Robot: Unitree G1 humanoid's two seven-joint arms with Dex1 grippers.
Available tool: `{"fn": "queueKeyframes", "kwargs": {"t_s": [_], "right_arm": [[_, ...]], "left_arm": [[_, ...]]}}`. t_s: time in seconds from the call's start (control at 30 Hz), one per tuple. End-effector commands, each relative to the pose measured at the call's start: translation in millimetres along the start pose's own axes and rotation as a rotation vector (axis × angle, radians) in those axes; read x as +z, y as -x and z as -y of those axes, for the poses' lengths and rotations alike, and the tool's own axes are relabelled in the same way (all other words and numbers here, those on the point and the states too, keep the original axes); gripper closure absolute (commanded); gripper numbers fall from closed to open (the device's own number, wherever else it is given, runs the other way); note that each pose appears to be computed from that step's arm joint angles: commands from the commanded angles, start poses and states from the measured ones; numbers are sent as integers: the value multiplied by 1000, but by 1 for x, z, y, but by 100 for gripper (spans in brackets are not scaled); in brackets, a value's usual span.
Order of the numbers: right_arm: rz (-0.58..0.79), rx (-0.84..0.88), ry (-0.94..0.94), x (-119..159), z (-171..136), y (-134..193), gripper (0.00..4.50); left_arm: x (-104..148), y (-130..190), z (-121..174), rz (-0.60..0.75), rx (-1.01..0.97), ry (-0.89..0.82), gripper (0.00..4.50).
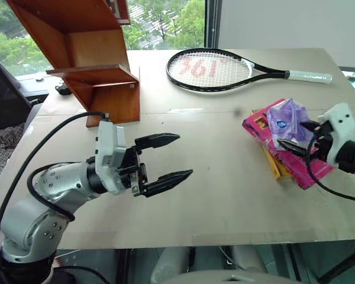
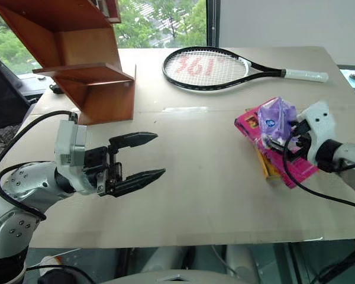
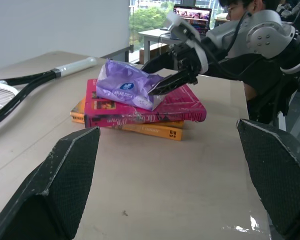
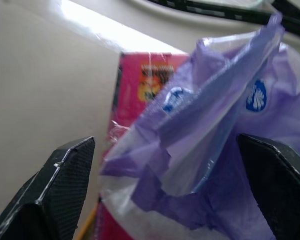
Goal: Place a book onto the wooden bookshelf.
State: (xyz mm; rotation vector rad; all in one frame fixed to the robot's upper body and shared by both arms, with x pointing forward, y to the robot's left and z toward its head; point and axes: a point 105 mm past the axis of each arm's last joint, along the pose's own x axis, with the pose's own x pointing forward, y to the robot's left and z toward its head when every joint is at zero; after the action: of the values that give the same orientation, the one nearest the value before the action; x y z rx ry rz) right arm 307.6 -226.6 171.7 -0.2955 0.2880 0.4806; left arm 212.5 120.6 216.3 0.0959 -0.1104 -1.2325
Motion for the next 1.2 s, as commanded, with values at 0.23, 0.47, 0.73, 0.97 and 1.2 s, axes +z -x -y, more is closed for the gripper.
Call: {"fn": "queueKeyframes", "kwargs": {"t_s": [0.23,0.47,0.73,0.97,1.2], "right_arm": [[-5,-61,22,0,20,-2,372],[93,-199,22,10,46,18,447],[106,-553,-39,-4,102,90,447],[-29,-748,-167,-61,130,119,447],[-133,-688,-181,-117,124,96,447]], "left_arm": [[6,-5,9,19,3,-29,0],[5,-15,8,41,-8,-24,0],[-7,-27,-1,39,-89,-35,0],[-8,-33,-12,45,-171,-44,0],[-13,-29,-14,28,-168,-42,0]]}}
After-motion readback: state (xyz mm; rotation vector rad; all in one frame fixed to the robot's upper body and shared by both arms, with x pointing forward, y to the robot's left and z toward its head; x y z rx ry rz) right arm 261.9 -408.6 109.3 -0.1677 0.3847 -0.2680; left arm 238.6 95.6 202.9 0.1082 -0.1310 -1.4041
